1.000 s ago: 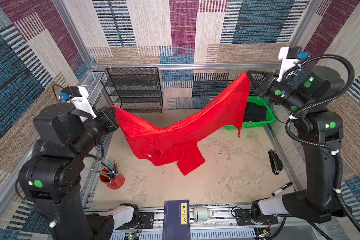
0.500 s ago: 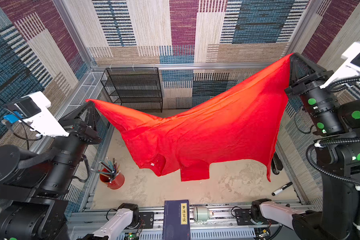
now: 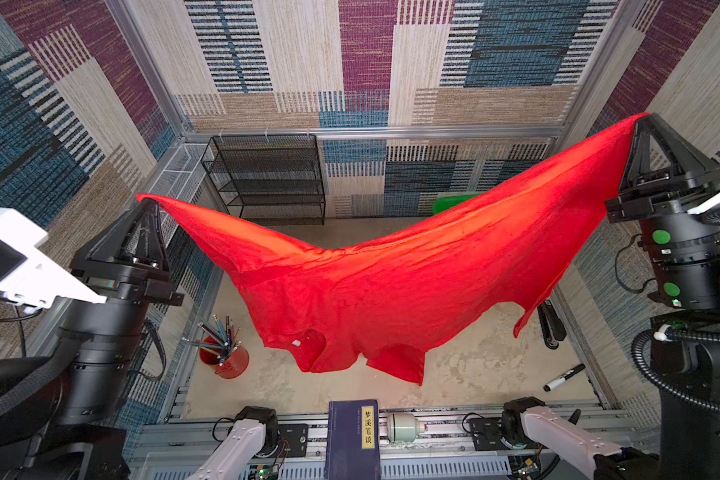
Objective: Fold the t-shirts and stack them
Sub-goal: 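Lower the stretched t-shirt flat onto the table with both grippers and release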
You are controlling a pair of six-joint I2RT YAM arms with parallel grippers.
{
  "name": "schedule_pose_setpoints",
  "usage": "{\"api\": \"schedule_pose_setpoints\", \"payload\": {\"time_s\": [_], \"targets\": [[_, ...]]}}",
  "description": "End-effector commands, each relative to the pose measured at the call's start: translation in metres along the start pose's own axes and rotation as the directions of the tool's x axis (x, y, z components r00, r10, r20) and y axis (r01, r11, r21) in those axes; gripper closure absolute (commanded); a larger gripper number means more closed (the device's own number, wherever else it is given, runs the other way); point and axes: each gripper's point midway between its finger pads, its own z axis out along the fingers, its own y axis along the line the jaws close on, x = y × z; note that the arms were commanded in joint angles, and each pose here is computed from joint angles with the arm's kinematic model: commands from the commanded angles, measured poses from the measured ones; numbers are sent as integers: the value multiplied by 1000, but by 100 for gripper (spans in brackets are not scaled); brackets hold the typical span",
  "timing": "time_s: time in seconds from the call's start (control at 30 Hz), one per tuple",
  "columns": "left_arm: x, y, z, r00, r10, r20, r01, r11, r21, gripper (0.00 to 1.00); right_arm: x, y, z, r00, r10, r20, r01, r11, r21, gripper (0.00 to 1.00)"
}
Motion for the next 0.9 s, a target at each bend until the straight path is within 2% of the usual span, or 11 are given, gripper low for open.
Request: {"api": "schedule_pose_setpoints", "payload": {"time_s": [0.0, 0.13, 0.27, 0.47, 0.67, 0.87], "targets": [[-33, -2, -4, 991, 53, 121, -52, 999, -9, 100, -10, -3, 6, 999, 3, 38, -4, 1000, 13, 100], [-38, 6, 3, 990, 72, 124, -65, 996, -59, 100, 6, -9, 25, 999, 32, -18, -31, 999, 36, 100], [-4, 39, 27, 997, 73, 7, -70, 974, -215, 100, 59, -20, 46, 988, 72, -134, -65, 996, 61, 100], [96, 83, 61, 978, 11, -210, -90, 924, -373, 100, 172, -29, 49, 933, 187, -307, -170, 982, 80, 100], [201, 116, 62, 925, -60, -376, -134, 874, -467, 100, 302, -41, 21, 834, 283, -474, -238, 959, 155, 100], [312, 143, 44, 842, -137, -521, -189, 830, -524, 100, 425, -46, -10, 702, 351, -620, -283, 936, 209, 100]]}}
